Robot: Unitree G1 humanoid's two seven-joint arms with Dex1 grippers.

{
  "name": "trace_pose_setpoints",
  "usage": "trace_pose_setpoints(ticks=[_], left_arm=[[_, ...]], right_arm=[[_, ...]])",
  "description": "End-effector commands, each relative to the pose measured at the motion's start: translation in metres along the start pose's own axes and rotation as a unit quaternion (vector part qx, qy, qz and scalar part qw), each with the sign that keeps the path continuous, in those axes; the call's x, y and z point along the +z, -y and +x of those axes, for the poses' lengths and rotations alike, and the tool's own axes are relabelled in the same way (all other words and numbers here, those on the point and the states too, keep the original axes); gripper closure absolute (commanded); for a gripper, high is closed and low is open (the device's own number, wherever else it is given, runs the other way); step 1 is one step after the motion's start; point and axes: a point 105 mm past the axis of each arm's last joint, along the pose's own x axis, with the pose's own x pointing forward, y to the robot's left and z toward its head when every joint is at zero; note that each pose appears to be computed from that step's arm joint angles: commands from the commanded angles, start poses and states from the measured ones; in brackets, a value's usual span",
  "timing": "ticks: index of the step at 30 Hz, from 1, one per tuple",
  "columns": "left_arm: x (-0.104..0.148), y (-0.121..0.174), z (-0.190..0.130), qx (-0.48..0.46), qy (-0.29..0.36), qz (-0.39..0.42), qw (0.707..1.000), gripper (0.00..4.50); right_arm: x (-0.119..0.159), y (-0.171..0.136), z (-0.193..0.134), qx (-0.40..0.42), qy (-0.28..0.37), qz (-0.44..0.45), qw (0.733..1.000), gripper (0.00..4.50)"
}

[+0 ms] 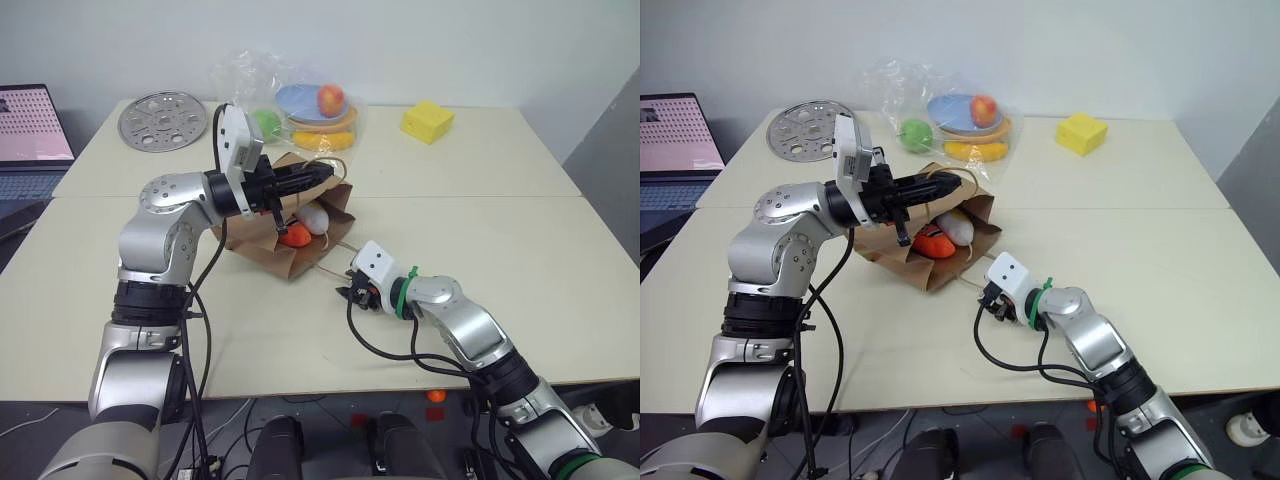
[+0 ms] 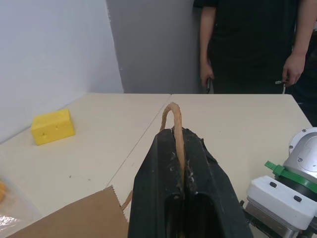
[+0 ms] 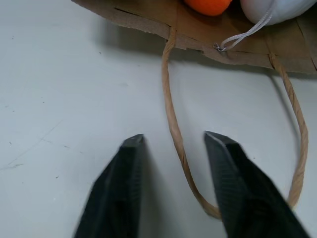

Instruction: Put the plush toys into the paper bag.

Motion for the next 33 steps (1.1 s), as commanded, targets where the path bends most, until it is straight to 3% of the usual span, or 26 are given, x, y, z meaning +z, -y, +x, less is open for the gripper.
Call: trace_pose_setpoints(ticks=[1, 3, 8, 11, 17, 21, 29, 33], left_arm=[[0.014, 0.003, 0.002, -0.004, 0.019, 0.022, 1.0, 4.5], [0.015, 0.004, 0.004, -0.005, 0.021, 0.022, 1.0, 4.5], [0.022, 0.003, 0.019, -0.012, 0.039, 0.026, 0.999, 4.5], [0.026, -0.005, 0.033, -0.002, 0.055, 0.03, 0.998, 4.5], [0.03, -0.017, 0.054, 0.014, 0.078, 0.039, 0.996, 4.5], [0.053, -0.031, 0.082, 0.035, 0.138, 0.027, 0.989, 4.5], [0.06, -0.046, 0.071, 0.038, 0.152, 0.022, 0.987, 4.5], [0.039, -0.046, 0.061, 0.035, 0.112, 0.014, 0.993, 4.5]], right_arm=[[0.012, 0.012, -0.004, -0.04, 0.035, -0.006, 0.999, 3.93], [0.013, 0.015, -0.005, -0.049, 0.044, -0.001, 0.998, 4.45], [0.037, 0.032, -0.028, -0.104, 0.11, 0.009, 0.988, 4.45], [0.068, 0.045, -0.062, -0.161, 0.186, -0.009, 0.969, 4.45], [0.081, 0.053, -0.085, -0.211, 0.201, -0.067, 0.954, 4.45], [0.124, 0.068, -0.118, -0.308, 0.256, -0.176, 0.899, 4.45], [0.16, 0.055, -0.128, -0.325, 0.32, -0.241, 0.857, 4.45], [0.157, 0.047, -0.106, -0.278, 0.312, -0.218, 0.882, 4.45]])
